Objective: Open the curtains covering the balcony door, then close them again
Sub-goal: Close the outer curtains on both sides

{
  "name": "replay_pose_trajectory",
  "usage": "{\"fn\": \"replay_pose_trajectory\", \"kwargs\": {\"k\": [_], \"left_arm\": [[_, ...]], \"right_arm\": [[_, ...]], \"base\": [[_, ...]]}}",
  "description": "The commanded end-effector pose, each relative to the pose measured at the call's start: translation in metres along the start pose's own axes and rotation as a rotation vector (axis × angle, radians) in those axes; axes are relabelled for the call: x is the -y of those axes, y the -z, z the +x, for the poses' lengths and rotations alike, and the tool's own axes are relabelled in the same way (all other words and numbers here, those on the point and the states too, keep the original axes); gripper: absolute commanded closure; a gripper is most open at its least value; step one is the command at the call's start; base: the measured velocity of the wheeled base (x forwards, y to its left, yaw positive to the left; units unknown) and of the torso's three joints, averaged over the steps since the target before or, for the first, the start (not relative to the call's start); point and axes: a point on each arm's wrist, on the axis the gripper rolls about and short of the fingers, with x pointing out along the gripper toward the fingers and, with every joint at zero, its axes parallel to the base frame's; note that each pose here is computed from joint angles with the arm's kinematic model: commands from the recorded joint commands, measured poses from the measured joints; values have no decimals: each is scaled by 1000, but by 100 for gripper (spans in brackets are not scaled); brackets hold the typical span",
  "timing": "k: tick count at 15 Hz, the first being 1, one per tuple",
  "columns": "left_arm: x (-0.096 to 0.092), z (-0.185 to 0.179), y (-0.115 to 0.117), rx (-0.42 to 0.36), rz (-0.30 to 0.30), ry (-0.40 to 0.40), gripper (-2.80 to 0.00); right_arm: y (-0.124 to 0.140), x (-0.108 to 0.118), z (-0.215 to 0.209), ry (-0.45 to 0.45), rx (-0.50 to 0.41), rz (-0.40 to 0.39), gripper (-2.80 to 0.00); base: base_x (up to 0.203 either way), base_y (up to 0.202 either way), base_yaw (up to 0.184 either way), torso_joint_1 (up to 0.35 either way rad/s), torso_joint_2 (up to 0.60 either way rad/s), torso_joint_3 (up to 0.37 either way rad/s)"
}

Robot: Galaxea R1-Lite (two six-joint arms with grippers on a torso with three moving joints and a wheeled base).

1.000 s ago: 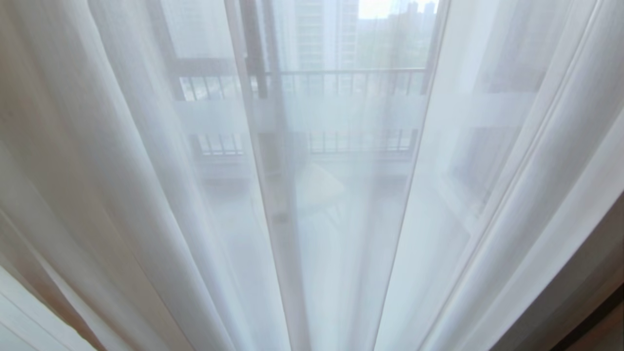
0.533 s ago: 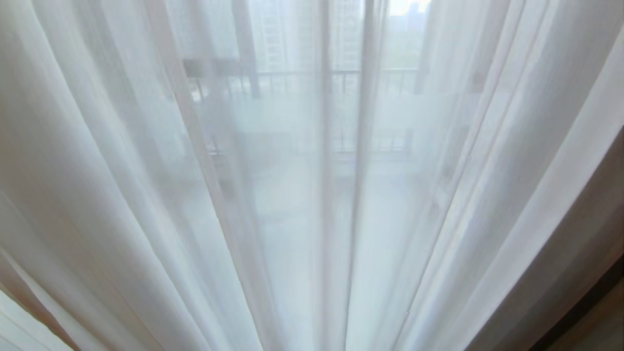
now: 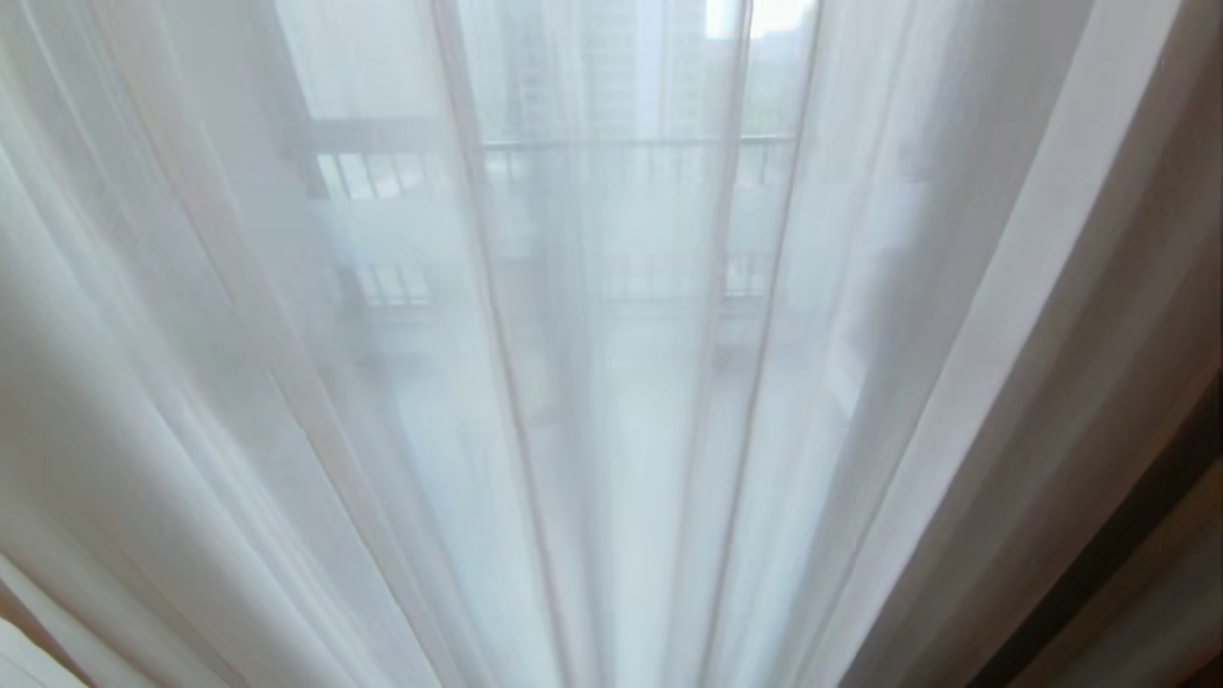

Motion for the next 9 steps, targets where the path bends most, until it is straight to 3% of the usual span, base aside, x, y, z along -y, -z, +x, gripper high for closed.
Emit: {"fn": "replay_pose_trajectory", "kwargs": {"k": [1,4,9], "left_arm": [[0,0,0,2,0,-2,0],[0,0,0,3,-2,-2,0],[0,0,0,4,-2,-2,0]], "right_arm": [[0,0,0,-1,-1,-1,0],[0,0,0,-2,-1,-1,0],[0,0,0,-1,-1,-1,0]], "base": [[0,-192,1,2,3,7],[0,-162,2,5,0,0],[0,0,0,0,0,0]]}}
